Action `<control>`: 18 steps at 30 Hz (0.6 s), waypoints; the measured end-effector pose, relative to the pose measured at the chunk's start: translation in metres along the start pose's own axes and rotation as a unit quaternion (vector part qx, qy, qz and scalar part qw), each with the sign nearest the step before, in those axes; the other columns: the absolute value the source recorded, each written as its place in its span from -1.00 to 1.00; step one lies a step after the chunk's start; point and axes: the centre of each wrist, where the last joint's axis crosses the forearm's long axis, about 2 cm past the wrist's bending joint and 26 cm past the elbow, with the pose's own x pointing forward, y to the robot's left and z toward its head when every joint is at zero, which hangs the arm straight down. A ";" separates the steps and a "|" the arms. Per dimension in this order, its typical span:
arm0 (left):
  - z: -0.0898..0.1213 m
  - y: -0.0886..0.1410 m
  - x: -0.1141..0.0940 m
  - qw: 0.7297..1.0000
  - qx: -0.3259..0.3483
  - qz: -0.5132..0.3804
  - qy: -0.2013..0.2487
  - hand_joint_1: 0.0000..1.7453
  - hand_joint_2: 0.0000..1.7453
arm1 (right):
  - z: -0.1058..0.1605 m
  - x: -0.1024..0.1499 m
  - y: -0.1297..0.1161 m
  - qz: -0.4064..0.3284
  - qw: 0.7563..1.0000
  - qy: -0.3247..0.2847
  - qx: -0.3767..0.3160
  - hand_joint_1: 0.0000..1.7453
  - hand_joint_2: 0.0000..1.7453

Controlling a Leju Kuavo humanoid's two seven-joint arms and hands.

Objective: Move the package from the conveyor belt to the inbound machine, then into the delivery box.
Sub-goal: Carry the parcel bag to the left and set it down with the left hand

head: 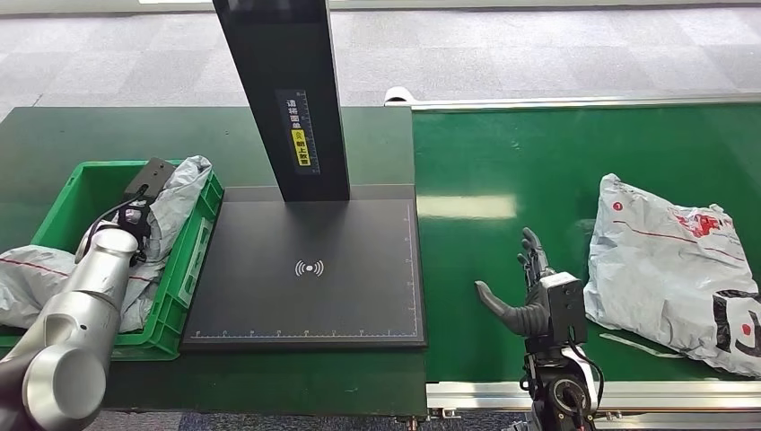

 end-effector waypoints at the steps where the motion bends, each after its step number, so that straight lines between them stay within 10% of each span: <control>1: 0.000 0.000 0.000 1.000 0.008 0.004 -0.007 -1.00 1.00 | 0.000 0.000 0.000 0.000 1.000 0.000 0.000 -1.00 1.00; 3: 0.000 0.000 -0.001 0.999 0.032 0.023 -0.029 -1.00 1.00 | 0.000 0.000 0.000 0.000 1.000 0.000 0.000 -1.00 1.00; 7: 0.001 -0.001 0.000 0.987 0.118 0.062 -0.094 -1.00 -1.00 | 0.000 0.000 0.000 -0.001 1.000 0.001 0.000 -1.00 1.00; 12: 0.006 0.007 0.006 0.918 0.316 0.089 -0.222 -1.00 -1.00 | 0.001 0.000 0.000 -0.004 1.000 0.002 -0.007 -1.00 1.00; 18: 0.014 0.008 0.012 0.862 0.394 0.062 -0.313 -1.00 -1.00 | 0.002 -0.001 0.001 -0.007 1.000 0.000 -0.015 -1.00 1.00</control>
